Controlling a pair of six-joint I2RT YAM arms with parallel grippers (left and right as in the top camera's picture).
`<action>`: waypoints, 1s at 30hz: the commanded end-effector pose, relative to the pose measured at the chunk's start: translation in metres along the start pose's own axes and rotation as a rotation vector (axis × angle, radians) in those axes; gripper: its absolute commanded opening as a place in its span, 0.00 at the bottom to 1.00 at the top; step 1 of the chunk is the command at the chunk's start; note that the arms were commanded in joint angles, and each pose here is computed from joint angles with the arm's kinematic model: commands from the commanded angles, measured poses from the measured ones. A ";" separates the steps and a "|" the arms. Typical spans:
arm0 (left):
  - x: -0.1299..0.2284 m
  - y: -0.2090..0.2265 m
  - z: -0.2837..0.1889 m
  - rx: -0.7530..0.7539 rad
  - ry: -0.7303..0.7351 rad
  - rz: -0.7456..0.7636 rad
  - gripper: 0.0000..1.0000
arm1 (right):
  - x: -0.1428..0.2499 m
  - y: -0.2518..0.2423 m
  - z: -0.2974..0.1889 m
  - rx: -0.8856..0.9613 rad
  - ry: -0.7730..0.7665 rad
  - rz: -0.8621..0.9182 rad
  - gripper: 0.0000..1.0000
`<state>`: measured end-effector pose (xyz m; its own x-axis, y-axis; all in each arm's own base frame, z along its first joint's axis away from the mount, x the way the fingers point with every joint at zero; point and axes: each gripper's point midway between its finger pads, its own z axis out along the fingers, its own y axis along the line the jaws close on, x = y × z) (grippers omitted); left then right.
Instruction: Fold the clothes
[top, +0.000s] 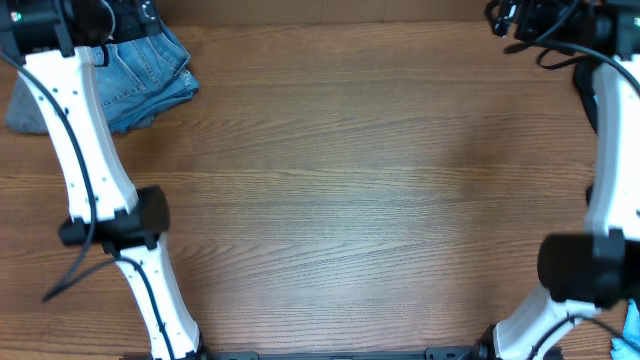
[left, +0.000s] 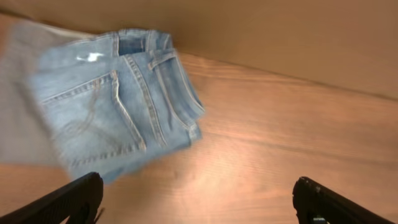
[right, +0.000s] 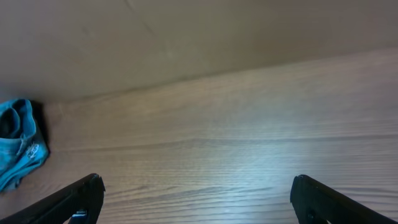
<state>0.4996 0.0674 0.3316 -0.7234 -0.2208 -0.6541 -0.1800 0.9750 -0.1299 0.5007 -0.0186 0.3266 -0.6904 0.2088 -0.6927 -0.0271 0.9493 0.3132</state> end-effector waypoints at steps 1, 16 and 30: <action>-0.004 0.009 -0.083 -0.179 -0.120 -0.022 1.00 | -0.019 0.012 -0.062 0.061 -0.114 -0.101 1.00; 0.002 -0.049 -0.133 -0.060 -0.201 0.033 1.00 | -0.018 0.010 -0.091 0.134 -0.139 -0.132 1.00; 0.002 -0.050 -0.133 -0.059 -0.201 0.034 1.00 | -0.008 0.020 -0.094 0.070 -0.106 -0.117 1.00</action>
<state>0.4169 0.0125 0.4377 -0.5851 -0.1534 -0.7963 -0.1742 0.9828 -0.0614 0.4463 -0.0234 0.3978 -0.5933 0.1103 -0.7974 -0.0525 0.9832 0.1751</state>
